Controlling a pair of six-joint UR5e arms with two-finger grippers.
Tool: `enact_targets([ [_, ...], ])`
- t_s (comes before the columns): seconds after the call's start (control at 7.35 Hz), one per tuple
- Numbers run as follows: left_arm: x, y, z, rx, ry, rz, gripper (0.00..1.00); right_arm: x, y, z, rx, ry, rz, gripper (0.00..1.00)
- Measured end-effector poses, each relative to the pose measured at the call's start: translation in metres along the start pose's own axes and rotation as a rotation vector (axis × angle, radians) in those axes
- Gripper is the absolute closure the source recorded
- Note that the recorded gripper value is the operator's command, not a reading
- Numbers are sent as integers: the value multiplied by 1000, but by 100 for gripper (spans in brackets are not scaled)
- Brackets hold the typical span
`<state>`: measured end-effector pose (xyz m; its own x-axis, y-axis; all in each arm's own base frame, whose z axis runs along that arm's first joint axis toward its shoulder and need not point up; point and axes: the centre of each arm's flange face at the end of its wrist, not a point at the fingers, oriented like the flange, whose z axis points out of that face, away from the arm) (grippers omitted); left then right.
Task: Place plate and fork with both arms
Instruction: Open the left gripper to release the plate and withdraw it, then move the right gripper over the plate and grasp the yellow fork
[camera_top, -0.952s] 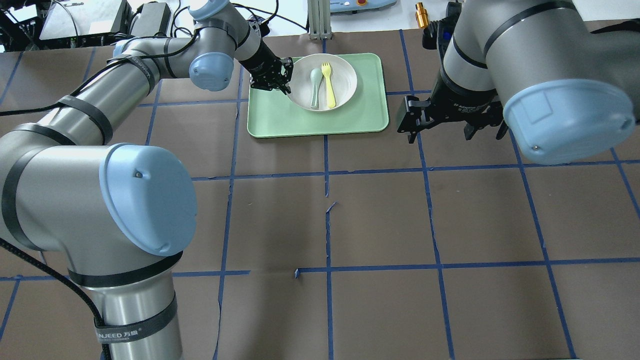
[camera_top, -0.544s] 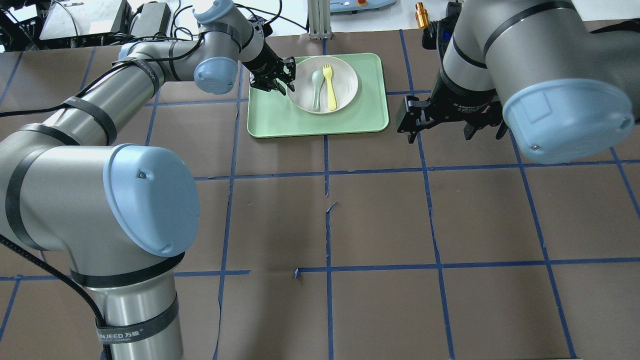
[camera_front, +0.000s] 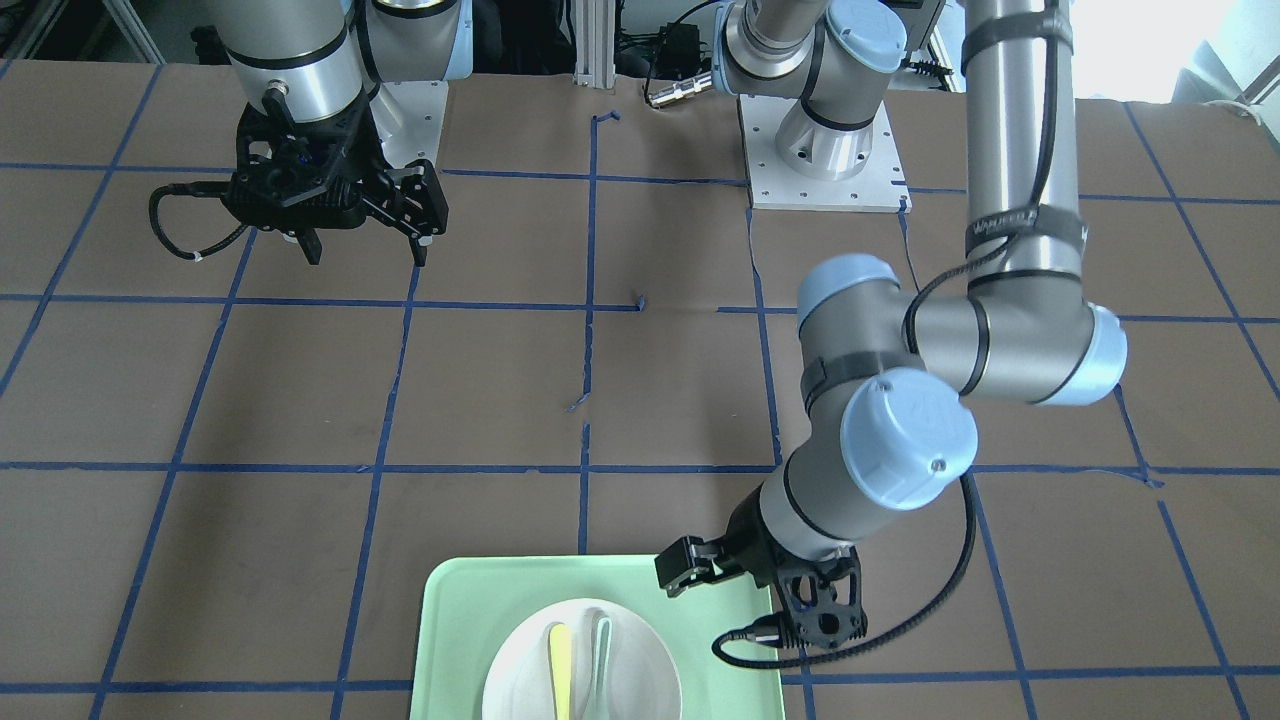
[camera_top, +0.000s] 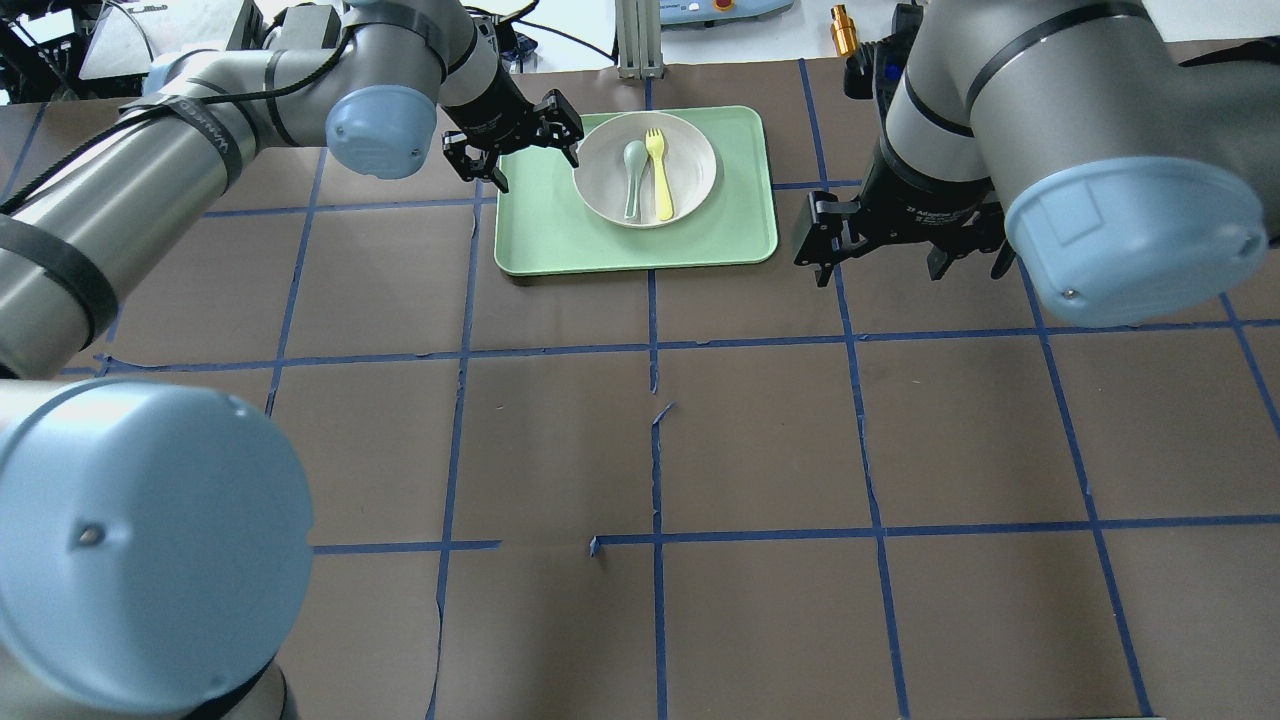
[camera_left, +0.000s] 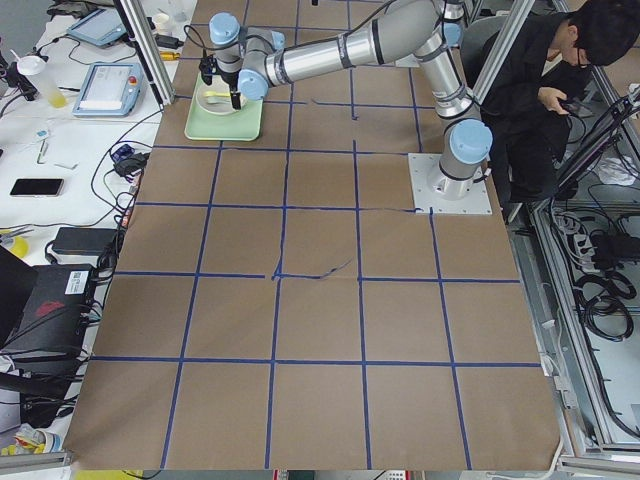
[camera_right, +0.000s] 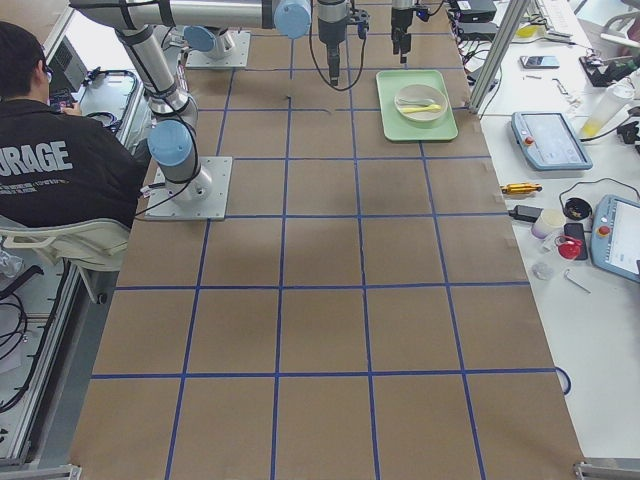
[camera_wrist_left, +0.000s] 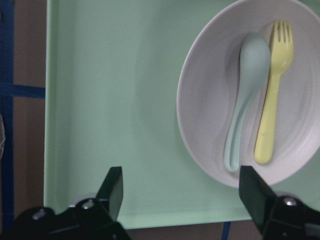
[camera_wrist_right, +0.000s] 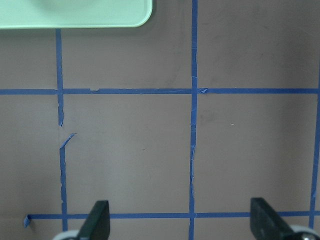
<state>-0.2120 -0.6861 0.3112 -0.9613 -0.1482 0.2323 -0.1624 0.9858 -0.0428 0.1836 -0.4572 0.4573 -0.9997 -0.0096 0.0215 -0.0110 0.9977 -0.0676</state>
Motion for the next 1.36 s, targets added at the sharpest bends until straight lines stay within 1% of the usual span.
enact_targets([
  [0.14, 9, 35, -35, -10, -53, 11, 0, 0, 0, 0, 0, 0, 0, 0],
  [0.27, 18, 71, -70, -20, -90, 26, 0, 0, 0, 0, -1, 0, 0, 0],
  [0.41, 19, 106, -102, -31, -113, 34, 0, 0, 0, 0, 0, -1, 0, 0],
  [0.54, 14, 140, -130, -31, -141, 37, 0, 0, 0, 0, 0, -1, 0, 0],
  [0.68, 5, 171, -150, -21, -177, 40, 0, 0, -1, 0, 0, 0, 0, 0],
  [0.95, -12, 216, -164, -14, -212, 41, 0, 0, -1, 0, 2, 1, 0, 0],
  [1.09, -17, 227, -167, -11, -219, 40, 0, 0, -2, -1, 4, 0, -1, 0],
  [1.36, -20, 234, -169, -7, -223, 44, 0, -1, -11, 1, 4, -2, -2, 0],
])
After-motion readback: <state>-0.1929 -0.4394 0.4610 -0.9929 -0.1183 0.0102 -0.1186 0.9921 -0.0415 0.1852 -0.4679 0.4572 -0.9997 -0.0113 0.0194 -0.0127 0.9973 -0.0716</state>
